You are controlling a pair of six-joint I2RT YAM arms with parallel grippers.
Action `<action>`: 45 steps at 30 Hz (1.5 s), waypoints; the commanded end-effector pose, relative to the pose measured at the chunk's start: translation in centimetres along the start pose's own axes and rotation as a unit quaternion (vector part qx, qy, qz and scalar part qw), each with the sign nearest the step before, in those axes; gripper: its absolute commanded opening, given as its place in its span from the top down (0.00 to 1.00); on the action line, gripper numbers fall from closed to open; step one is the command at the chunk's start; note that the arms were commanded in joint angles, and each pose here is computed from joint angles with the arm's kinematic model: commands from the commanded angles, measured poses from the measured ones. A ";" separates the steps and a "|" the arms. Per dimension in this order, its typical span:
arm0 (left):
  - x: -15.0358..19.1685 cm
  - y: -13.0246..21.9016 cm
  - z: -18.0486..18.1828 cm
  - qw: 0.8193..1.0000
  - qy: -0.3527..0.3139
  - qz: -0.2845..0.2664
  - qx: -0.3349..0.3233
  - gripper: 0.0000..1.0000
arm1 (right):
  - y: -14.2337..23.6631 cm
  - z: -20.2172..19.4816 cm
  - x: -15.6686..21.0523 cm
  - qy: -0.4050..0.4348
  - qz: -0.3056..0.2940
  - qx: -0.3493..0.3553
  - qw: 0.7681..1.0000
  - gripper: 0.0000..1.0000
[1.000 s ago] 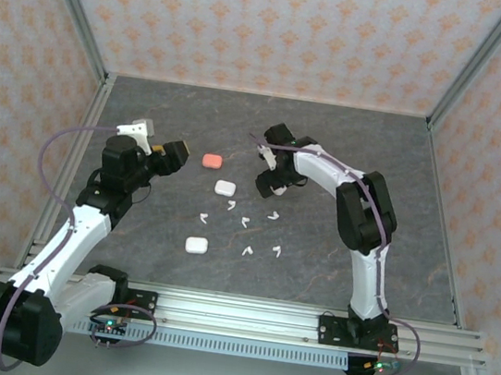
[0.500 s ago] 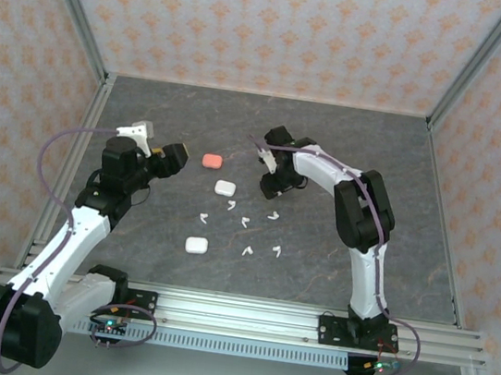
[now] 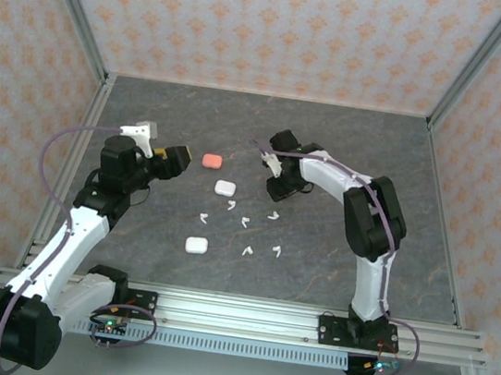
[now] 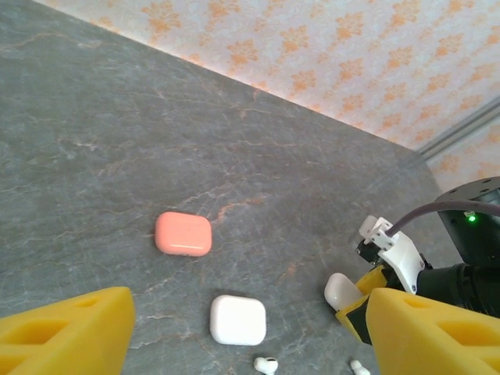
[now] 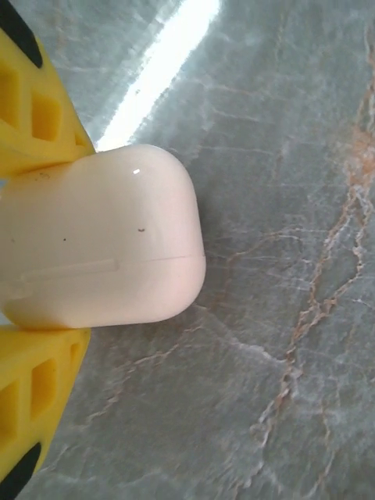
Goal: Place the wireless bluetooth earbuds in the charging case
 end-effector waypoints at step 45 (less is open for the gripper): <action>8.1 -2.2 -15.7 0.923 -0.066 0.255 0.281 0.50 | 23.2 9.9 -4.7 0.229 -0.404 0.123 0.877 0.63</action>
Point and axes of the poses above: each hand's point on the last joint's axis, 136 mm out from that joint toward the fingers, its own y axis back along the fingers, its own z axis along the line the jaws close on, x = y × z, the point moved 3 cm from there along y, back along the fingers, and after that the axes turned 15 degrees about y, right-handed, at the moved point
